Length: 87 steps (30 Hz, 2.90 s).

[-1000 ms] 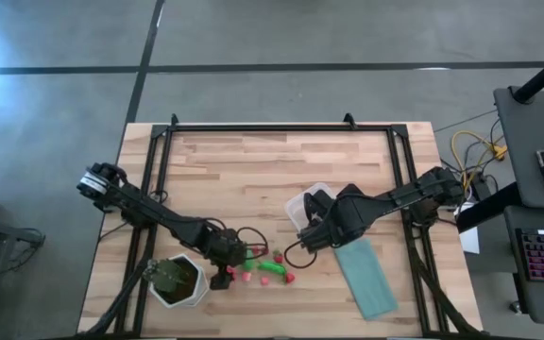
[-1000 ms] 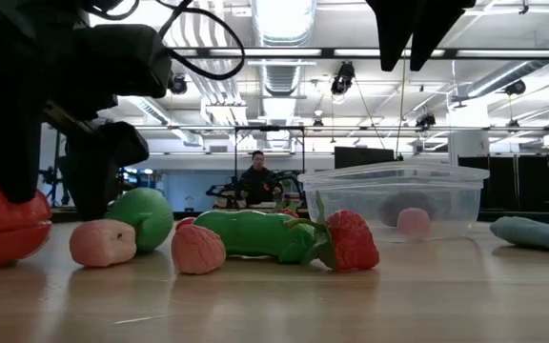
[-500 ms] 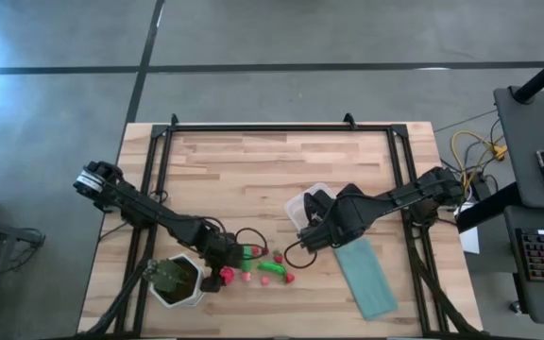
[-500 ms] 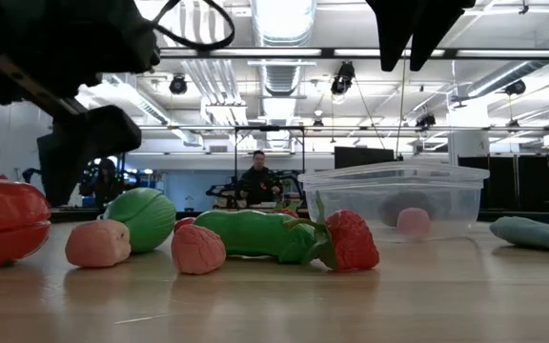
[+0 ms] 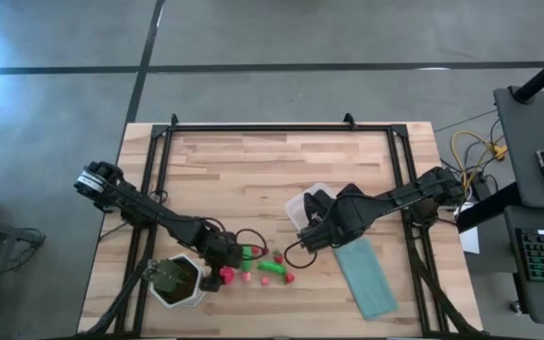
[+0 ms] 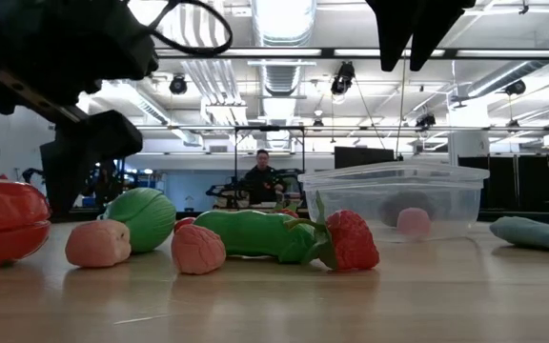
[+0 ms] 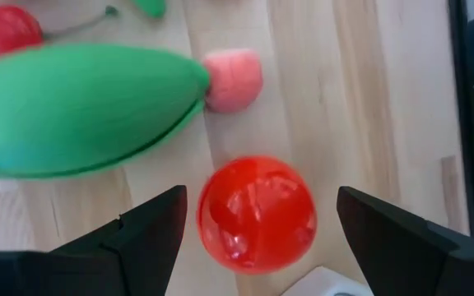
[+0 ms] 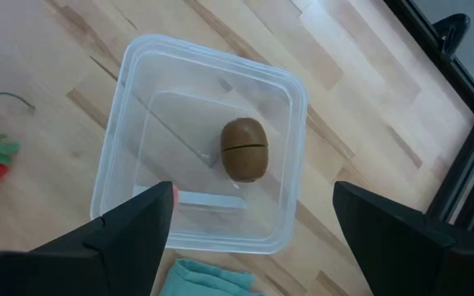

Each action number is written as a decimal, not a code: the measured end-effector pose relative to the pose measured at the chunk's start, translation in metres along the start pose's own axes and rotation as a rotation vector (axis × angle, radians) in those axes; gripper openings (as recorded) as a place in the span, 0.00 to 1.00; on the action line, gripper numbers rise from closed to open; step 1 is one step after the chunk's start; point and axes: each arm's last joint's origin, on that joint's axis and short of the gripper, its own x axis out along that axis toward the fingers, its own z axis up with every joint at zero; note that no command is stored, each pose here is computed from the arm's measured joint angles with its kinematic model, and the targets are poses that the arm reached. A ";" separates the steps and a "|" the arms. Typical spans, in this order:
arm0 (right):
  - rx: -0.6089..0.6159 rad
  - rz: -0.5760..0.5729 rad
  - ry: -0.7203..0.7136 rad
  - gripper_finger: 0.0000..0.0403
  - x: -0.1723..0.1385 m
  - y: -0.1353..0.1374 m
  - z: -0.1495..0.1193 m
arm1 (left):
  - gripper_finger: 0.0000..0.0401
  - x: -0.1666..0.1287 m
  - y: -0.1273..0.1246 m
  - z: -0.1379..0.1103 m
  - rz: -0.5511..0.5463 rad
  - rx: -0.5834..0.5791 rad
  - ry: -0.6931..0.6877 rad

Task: Pick and placing Produce into tupperware
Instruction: Put the red tomato into the transparent bin

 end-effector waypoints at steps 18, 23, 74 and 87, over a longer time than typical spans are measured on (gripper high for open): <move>-0.018 -0.001 0.000 0.81 0.000 0.000 0.000 | 0.74 0.014 0.006 -0.009 0.015 -0.014 0.057; -0.023 -0.003 0.002 0.81 0.000 0.000 0.000 | 0.74 0.024 0.008 -0.008 0.026 -0.022 0.092; -0.023 0.166 -0.060 0.81 -0.048 -0.049 -0.020 | 0.58 -0.109 0.019 0.064 0.213 0.011 -0.063; -0.030 0.677 -0.370 0.81 -0.122 -0.116 -0.028 | 0.58 -0.144 0.049 0.084 0.263 -0.009 -0.204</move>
